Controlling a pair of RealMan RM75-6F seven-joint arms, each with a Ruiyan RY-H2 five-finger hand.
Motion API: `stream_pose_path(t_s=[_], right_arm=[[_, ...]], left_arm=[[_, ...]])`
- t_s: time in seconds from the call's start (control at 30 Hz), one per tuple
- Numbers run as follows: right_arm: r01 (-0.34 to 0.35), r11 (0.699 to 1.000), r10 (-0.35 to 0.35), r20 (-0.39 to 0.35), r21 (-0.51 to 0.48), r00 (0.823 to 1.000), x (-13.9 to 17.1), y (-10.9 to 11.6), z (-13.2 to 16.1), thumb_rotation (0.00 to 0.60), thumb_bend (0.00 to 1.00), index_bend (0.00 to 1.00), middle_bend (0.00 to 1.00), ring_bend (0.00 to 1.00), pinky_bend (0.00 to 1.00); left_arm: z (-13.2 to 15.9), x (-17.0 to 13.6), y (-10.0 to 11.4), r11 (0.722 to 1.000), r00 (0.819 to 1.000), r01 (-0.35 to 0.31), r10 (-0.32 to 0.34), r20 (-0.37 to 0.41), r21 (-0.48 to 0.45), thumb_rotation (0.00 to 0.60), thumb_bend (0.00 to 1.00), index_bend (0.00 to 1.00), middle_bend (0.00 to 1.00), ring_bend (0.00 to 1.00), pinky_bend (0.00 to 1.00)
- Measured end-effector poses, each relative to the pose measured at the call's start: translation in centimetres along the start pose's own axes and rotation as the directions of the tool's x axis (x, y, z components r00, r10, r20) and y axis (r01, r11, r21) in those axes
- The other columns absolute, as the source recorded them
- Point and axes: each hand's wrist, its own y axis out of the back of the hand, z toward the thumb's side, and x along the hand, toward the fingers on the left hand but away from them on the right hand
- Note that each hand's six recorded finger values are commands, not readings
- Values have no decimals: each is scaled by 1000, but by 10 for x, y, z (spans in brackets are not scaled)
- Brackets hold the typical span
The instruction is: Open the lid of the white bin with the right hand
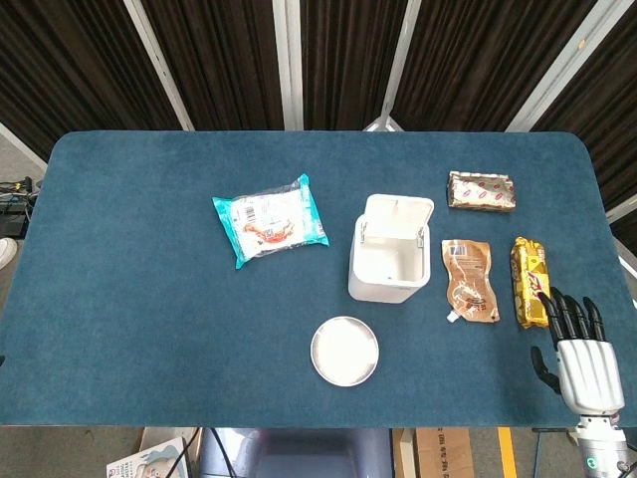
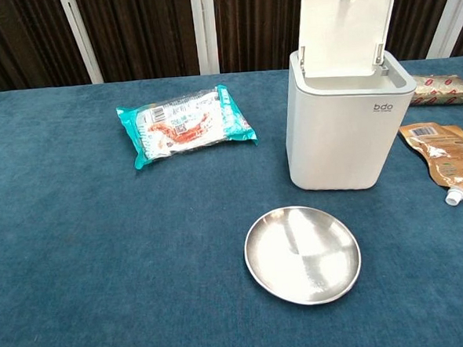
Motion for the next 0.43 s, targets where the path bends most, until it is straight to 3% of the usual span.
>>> stream_pose_path(t_s=[0.13,0.43], right_arm=[[27,1000,-27,18,15,999,0,5,-7,600,417,35,66,94,11],[-3,1000,2,40,25,999,0,7,-18,600,417,35,66,94,11]], left_arm=[[1,1,-2,1000,1000,8,-8,3,6,600,32,207,75,9,36],[8,1,-7,1000,999,21,-22,26,21,600,32,207,75,9,38]])
